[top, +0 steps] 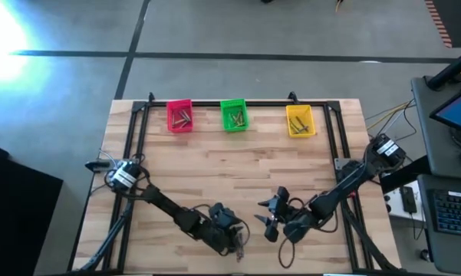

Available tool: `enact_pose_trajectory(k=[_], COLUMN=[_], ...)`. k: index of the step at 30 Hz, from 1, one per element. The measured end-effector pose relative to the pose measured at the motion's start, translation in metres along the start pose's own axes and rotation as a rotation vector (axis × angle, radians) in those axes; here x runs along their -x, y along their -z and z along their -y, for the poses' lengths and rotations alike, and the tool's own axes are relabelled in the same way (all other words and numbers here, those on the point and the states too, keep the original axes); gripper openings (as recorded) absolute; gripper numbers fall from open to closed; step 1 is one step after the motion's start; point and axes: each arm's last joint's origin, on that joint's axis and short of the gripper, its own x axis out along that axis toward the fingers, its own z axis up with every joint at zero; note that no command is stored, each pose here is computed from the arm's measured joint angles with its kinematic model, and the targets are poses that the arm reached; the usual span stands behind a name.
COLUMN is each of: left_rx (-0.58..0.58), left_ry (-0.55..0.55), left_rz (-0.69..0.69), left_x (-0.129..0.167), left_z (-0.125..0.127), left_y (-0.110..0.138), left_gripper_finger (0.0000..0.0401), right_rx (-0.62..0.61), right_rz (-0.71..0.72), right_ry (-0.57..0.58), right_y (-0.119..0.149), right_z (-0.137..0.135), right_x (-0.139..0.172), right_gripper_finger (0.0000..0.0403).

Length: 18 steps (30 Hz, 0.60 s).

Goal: Sort crayons
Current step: Put the blue crayon into the green basket

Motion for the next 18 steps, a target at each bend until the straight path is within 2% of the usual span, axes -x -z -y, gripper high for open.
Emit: enact_pose_trajectory(k=[6,12,18], left_rx=[0.002,0.076,0.076], left_ry=[0.031,0.023,-0.008], left_rz=[-0.007,0.012,-0.020], left_x=[0.004,0.010,0.008], left_z=[0.027,0.033,0.032], left_y=[-0.003,0.001,0.012], left_gripper_finger=[0.0088,0.0088,0.0088], right_rx=[-0.040,-0.094,-0.158], right_rz=[0.064,0.088,0.079], right_ry=[0.013,0.000,0.000], right_y=[0.018,0.038,0.057], right_z=[-0.014,-0.023,-0.027], right_x=[0.025,0.039,0.037], right_gripper_finger=[0.0215,0.0214,0.0214])
